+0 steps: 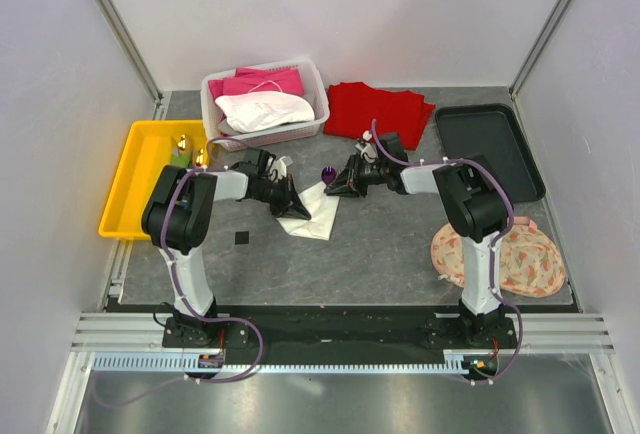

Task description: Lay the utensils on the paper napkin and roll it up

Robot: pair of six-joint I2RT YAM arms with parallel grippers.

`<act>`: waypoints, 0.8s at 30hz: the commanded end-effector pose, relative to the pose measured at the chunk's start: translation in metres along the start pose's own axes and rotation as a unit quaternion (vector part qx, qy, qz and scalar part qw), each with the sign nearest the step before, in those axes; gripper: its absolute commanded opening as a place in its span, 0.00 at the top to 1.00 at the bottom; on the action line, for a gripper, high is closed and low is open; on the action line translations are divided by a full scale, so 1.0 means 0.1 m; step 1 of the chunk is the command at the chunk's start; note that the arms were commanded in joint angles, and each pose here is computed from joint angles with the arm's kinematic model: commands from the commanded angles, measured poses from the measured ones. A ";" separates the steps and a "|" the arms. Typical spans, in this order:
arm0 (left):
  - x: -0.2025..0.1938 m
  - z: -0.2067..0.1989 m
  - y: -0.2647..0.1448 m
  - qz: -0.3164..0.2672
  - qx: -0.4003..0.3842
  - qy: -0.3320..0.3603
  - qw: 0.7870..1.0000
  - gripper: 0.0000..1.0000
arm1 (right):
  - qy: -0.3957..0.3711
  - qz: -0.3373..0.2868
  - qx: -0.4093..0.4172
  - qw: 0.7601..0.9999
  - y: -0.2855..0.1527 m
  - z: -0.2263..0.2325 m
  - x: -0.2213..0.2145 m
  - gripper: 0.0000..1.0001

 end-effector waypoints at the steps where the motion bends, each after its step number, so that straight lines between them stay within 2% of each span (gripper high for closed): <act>1: -0.18 0.17 0.06 0.007 0.054 -0.052 0.997 0.98 | -0.008 -0.008 0.031 0.999 0.01 0.10 -0.01 0.80; 9: -0.29 0.22 0.14 0.018 0.054 -0.081 0.995 0.98 | -0.007 0.005 0.037 0.999 0.14 -0.03 0.08 0.81; 19: -0.26 0.12 0.05 -0.001 0.037 -0.049 0.998 0.97 | 0.020 0.015 0.004 1.000 0.25 -0.39 0.10 0.84; 20: -0.24 0.09 0.02 -0.008 0.034 -0.040 0.999 0.96 | 0.017 0.013 -0.004 1.000 0.25 -0.42 0.10 0.84; 24: -0.14 -0.07 -0.22 -0.045 0.030 0.008 0.998 0.73 | 0.017 0.006 -0.027 0.999 0.26 -0.50 0.10 0.85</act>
Point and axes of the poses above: each gripper's point midway between its finger pads, its own y axis out along the fingers, its own z axis along the line the jaws close on, x = y × z, the point moved 8 cm from there along -y, back along the fingers, and after that the axes turned 13 degrees about y, right-handed, at the moved point
